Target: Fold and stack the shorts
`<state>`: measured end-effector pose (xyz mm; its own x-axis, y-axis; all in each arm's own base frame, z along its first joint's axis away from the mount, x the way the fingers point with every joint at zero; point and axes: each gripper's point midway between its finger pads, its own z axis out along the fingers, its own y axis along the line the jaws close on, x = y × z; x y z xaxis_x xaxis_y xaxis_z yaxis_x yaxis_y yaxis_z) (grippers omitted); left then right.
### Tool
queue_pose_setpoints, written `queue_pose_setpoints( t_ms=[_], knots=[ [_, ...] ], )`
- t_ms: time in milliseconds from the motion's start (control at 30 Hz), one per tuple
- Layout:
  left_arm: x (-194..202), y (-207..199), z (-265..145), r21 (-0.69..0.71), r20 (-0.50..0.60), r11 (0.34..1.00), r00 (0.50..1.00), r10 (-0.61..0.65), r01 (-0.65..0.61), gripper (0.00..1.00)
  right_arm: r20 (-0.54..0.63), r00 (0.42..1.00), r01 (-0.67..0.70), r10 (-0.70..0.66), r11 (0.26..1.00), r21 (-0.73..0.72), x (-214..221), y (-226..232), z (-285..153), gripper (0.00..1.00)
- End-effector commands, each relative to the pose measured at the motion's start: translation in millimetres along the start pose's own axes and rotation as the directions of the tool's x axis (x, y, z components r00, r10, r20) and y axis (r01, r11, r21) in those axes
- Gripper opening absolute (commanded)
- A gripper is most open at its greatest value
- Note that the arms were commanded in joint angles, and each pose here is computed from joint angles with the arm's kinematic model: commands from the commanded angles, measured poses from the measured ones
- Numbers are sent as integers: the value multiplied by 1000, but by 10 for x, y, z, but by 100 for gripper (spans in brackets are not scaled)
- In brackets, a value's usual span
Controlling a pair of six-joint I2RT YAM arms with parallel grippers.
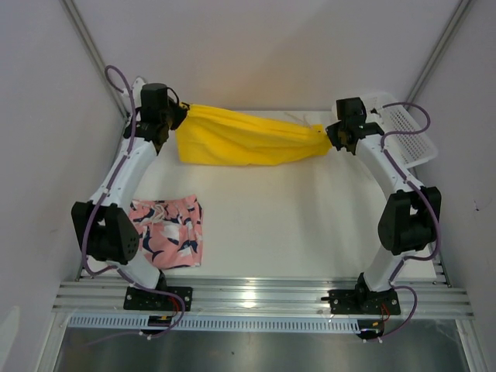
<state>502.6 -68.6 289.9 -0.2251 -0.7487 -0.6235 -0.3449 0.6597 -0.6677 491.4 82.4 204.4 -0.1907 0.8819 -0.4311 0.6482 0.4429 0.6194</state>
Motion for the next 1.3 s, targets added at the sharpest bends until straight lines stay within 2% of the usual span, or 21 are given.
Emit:
queue_pose_setpoints(
  t_ms=[0, 200, 233, 300, 333, 467, 733, 1000, 1133, 1267],
  knots=[
    [-508, -108, -455, 64, 137, 998, 990, -16, 8, 0, 94, 995, -17, 19, 999, -28, -337, -31, -299, 0],
    [-359, 75, -918, 89, 128, 996, 992, -23, 11, 0, 63, 998, -8, 8, 1000, 7, -187, -515, -504, 0],
    [-437, 31, -1138, 124, 154, 992, 987, -36, 17, 0, 59, 998, -6, 5, 1000, 6, -162, -576, -545, 0],
    [-311, 165, -1247, 116, 138, 993, 990, -29, 13, 0, 57, 998, -3, 2, 1000, 11, -134, -764, -689, 0],
    [-345, 136, -1435, 143, 151, 990, 988, -42, 20, 0, 55, 998, -2, 1, 1000, 10, -118, -813, -745, 0],
    [-254, 217, -1763, 144, 135, 990, 991, -19, 0, 0, 77, 997, -16, 19, 999, -37, -156, -976, -1146, 0],
    [-399, 123, -2070, 201, 195, 980, 980, -29, -11, 0, 77, 996, -46, 48, 999, -30, -138, -1223, -1413, 0],
    [-610, -200, -1627, 175, 236, 983, 971, 19, -62, 0, 93, 994, -65, 62, 997, 34, -138, -1249, -1275, 0],
    [-528, -182, -1229, 105, 207, 991, 976, 63, -86, 0, 82, 994, -87, 77, 988, 124, -70, -1358, -1154, 0],
    [-450, -159, -865, 63, 193, 993, 978, 83, -97, 0, 106, 989, -121, 107, 983, 140, -63, -1353, -1012, 0]
  ],
)
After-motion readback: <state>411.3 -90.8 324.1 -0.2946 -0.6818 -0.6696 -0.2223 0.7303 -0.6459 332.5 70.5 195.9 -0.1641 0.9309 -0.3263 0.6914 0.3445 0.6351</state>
